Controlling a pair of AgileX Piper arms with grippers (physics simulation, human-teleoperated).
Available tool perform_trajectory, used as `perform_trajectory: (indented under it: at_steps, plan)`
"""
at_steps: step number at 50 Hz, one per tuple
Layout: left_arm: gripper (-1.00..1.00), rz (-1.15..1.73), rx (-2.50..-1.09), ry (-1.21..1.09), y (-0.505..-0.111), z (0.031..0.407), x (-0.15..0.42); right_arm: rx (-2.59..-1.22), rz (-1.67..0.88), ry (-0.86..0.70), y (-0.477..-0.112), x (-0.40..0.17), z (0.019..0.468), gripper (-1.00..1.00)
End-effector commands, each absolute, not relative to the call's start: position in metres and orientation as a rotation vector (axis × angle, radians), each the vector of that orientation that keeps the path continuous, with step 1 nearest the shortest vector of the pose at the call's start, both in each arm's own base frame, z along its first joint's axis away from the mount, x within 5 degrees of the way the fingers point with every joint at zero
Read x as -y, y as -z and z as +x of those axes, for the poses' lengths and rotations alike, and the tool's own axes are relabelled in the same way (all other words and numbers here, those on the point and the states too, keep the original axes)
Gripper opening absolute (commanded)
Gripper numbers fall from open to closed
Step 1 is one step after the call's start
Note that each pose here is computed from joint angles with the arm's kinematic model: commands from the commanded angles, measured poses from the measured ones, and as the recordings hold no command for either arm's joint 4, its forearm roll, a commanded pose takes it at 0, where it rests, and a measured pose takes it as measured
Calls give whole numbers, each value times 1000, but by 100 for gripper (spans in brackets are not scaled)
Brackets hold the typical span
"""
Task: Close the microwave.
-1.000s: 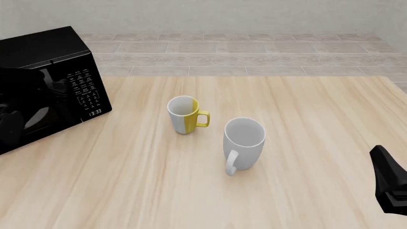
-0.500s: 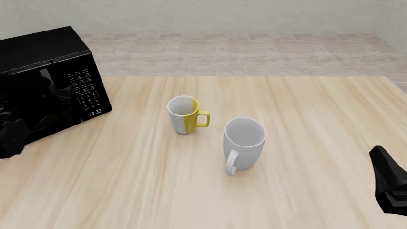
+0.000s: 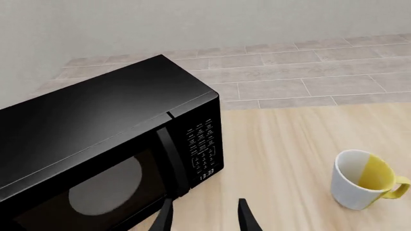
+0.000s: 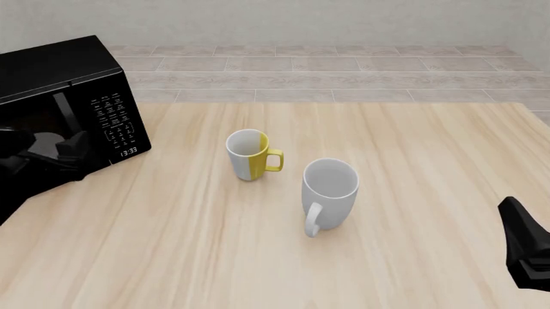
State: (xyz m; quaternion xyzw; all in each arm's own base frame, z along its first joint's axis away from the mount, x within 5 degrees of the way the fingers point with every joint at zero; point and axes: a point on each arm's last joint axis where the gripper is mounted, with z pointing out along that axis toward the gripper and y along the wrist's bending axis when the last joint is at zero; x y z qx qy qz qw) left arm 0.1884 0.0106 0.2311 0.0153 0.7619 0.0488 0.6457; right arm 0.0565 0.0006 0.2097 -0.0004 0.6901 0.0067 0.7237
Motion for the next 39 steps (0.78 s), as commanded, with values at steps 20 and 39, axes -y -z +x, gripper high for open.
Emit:
perform_trajectory:
  at_steps: [20, 39]
  plan:
    - [100, 14, -1676, 3, -214, 77, 1, -1528, -28, -9, -209, -1, 57, 100]
    - [100, -14, -1634, 56, -234, 48, 1, -1528, -20, -23, -209, -2, 56, 100]
